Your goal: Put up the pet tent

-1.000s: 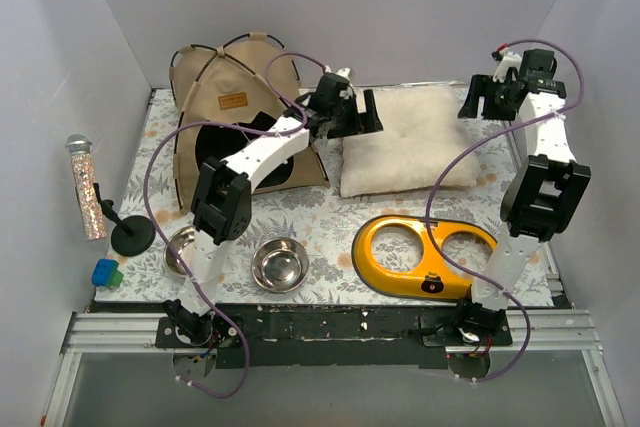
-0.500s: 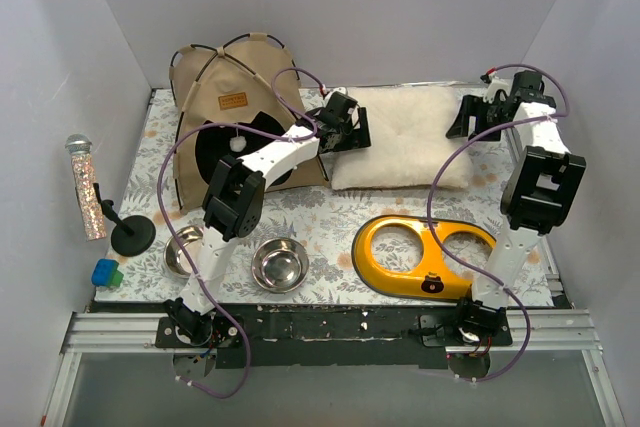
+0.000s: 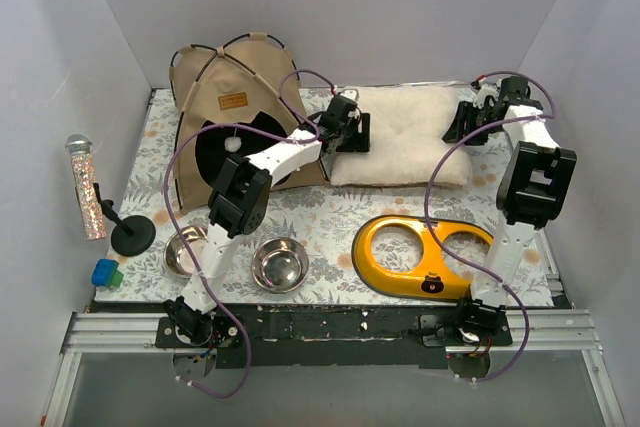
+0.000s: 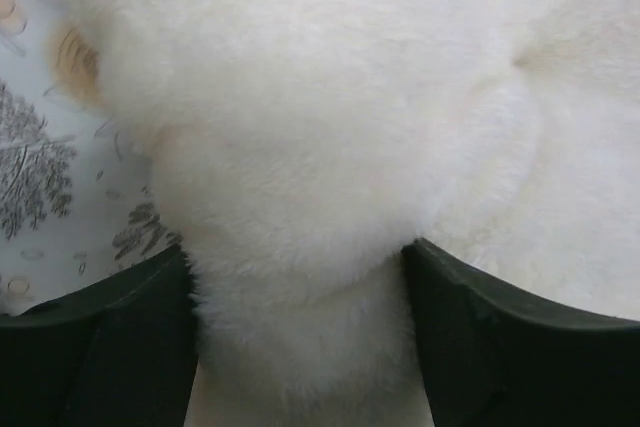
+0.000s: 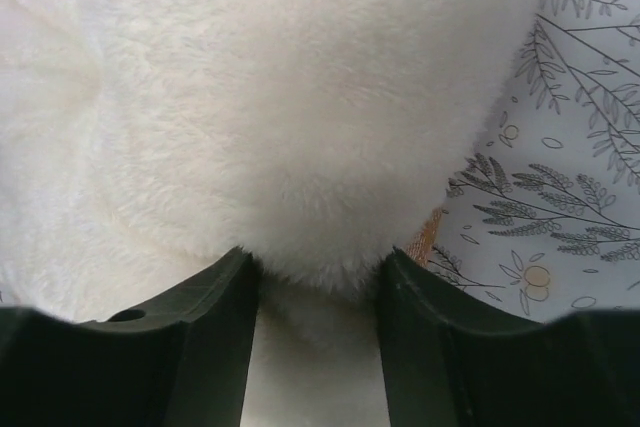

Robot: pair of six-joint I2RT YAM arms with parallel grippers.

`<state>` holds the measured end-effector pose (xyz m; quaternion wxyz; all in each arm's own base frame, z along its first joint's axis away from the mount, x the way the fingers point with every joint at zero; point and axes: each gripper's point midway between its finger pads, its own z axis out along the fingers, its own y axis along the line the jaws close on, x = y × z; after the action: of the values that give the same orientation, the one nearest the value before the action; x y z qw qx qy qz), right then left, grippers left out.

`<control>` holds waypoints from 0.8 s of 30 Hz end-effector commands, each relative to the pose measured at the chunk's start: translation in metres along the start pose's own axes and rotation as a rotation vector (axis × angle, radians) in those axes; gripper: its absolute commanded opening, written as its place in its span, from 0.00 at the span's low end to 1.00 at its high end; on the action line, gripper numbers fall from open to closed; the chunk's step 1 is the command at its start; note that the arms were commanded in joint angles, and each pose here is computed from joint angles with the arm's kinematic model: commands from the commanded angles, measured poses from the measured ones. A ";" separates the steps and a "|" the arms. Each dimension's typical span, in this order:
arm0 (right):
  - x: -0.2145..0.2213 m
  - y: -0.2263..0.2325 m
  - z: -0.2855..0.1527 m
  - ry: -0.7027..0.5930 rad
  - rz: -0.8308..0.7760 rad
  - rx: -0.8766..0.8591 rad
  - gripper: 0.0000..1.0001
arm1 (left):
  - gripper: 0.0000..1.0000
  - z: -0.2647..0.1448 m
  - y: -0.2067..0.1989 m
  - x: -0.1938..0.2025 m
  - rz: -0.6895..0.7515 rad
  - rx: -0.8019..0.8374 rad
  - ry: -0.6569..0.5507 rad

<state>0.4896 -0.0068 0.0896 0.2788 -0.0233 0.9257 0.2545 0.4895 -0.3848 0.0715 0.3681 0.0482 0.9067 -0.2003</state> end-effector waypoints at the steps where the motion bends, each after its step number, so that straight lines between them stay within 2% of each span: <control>1: -0.024 0.037 -0.009 -0.081 -0.081 0.019 0.45 | 0.56 -0.021 -0.053 -0.049 0.256 0.227 -0.160; 4: -0.029 0.066 -0.019 -0.101 -0.134 0.023 0.24 | 0.29 -0.039 -0.090 -0.065 0.415 0.302 -0.249; 6: -0.036 0.094 -0.028 -0.130 -0.187 0.001 0.02 | 0.07 -0.056 -0.114 -0.069 0.477 0.383 -0.280; 7: -0.041 0.107 -0.035 -0.156 -0.198 -0.014 0.01 | 0.00 -0.063 -0.122 -0.072 0.495 0.409 -0.291; 12: -0.049 0.172 -0.074 -0.219 -0.237 -0.147 0.01 | 0.00 -0.135 -0.159 -0.092 0.609 0.570 -0.374; 15: -0.026 0.220 -0.092 -0.178 -0.292 -0.233 0.01 | 0.00 -0.197 -0.179 -0.091 0.698 0.692 -0.408; 18: 0.007 0.259 -0.125 -0.157 -0.363 -0.311 0.01 | 0.00 -0.259 -0.181 -0.068 0.708 0.852 -0.354; 20: 0.028 0.277 -0.145 -0.169 -0.413 -0.346 0.01 | 0.00 -0.325 -0.181 -0.047 0.752 1.018 -0.347; 22: 0.048 0.290 -0.168 -0.186 -0.465 -0.359 0.01 | 0.00 -0.365 -0.169 -0.028 0.761 1.096 -0.344; 24: 0.072 0.305 -0.188 -0.185 -0.510 -0.392 0.01 | 0.00 -0.385 -0.150 -0.009 0.726 1.110 -0.326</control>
<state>0.3554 0.1462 0.3086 0.4330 -0.2197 0.8256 0.2874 0.3065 -0.3963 0.2934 0.4429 0.4382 0.6730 -0.3986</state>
